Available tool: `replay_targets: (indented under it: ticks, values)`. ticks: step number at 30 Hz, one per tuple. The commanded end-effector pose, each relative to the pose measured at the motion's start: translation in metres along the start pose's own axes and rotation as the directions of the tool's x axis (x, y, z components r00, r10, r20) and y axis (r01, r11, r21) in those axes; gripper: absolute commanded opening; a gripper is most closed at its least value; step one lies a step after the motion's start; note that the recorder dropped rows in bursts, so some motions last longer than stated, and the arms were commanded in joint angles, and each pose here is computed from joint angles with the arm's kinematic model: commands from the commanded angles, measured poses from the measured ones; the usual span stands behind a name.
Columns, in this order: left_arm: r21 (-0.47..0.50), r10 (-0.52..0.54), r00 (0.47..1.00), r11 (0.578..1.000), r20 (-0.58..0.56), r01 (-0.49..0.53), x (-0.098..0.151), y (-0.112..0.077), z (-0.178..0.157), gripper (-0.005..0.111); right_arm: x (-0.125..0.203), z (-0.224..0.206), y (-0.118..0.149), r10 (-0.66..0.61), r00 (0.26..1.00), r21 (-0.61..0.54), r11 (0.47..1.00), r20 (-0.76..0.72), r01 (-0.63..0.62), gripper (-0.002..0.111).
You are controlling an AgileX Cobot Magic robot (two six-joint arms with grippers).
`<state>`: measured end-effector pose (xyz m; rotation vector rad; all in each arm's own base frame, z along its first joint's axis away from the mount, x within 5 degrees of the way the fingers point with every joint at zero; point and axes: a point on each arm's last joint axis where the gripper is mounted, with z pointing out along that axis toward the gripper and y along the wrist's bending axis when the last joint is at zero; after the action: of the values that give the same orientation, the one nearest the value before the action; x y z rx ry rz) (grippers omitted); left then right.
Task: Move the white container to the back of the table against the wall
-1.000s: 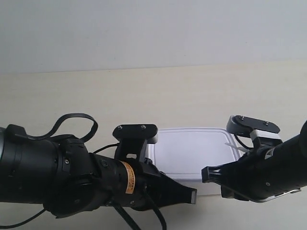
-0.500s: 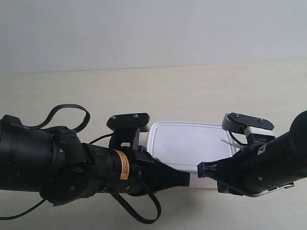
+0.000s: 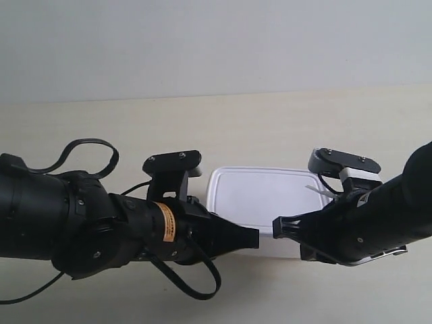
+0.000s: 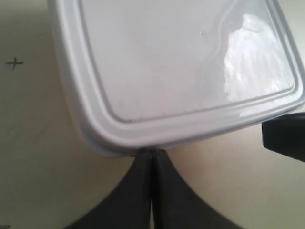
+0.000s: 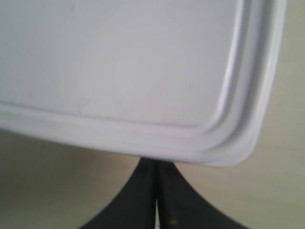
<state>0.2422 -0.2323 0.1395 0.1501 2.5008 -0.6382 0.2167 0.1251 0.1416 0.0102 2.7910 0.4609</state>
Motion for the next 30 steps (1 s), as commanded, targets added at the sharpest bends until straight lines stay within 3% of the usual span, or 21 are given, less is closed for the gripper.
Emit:
replay_targets:
  ticks: [1, 19, 30]
  values:
    - [0.012, 0.0, 1.0, 1.0, 0.021, 0.0, -0.004, 0.0, 0.0, 0.0, -0.002, -0.001, 0.002, -0.012, 1.0, -0.004, 1.0, 0.008, 0.013, 0.0]
    - [-0.043, 0.004, 0.999, 0.999, -0.039, -0.005, -0.007, -0.001, 0.02, 0.0, -0.016, -0.006, 0.012, -0.017, 1.0, -0.03, 0.999, 0.026, 0.018, 0.0]
    - [-0.046, -0.017, 1.0, 0.999, -0.014, 0.017, -0.014, 0.006, 0.02, 0.0, -0.027, 0.019, 0.013, -0.009, 1.0, 0.011, 1.0, -0.02, 0.009, 0.0]
